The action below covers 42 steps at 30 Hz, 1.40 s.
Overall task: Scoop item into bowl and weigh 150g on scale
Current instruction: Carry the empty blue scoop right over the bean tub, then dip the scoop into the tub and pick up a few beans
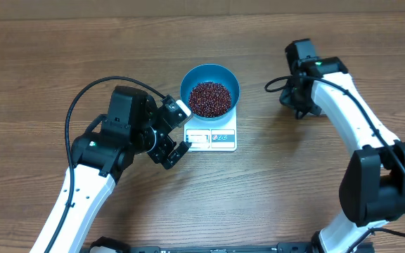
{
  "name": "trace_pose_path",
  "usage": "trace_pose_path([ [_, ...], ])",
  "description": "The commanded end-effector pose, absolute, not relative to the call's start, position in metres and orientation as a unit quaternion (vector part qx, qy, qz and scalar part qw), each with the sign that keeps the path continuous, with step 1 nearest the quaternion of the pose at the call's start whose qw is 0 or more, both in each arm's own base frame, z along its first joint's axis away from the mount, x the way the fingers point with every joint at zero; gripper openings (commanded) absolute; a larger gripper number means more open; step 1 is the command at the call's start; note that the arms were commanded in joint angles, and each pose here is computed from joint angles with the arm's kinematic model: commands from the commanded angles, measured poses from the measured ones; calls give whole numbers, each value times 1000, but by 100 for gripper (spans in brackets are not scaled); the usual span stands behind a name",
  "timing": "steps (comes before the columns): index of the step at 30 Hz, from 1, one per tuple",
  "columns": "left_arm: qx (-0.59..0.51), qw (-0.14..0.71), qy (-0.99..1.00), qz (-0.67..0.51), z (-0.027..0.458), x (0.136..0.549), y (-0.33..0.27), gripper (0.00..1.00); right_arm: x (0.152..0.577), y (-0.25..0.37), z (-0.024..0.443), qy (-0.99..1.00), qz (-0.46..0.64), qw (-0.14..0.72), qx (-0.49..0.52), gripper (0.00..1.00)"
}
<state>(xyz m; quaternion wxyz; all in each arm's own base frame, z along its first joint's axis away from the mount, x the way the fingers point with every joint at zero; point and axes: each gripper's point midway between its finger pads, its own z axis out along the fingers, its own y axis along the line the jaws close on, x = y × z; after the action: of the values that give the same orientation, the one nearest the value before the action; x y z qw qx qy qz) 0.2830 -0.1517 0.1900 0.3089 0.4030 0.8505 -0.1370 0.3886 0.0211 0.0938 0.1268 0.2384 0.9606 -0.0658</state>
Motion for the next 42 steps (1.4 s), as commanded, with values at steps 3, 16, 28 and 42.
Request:
trace_pose_path([
  [3,399,304,854,-139,187,281,-152,99,389,15,116,954,-27,148,259,4],
  [16,399,304,854,-139,187,281,-152,100,375,3,148,947,39,149,282,4],
  [28,399,304,854,-139,187,281,-152,100,368,2,152,949,53,139,277,4],
  [42,399,304,854,-139,187,281,-152,100,365,20,217,938,125,214,241,4],
])
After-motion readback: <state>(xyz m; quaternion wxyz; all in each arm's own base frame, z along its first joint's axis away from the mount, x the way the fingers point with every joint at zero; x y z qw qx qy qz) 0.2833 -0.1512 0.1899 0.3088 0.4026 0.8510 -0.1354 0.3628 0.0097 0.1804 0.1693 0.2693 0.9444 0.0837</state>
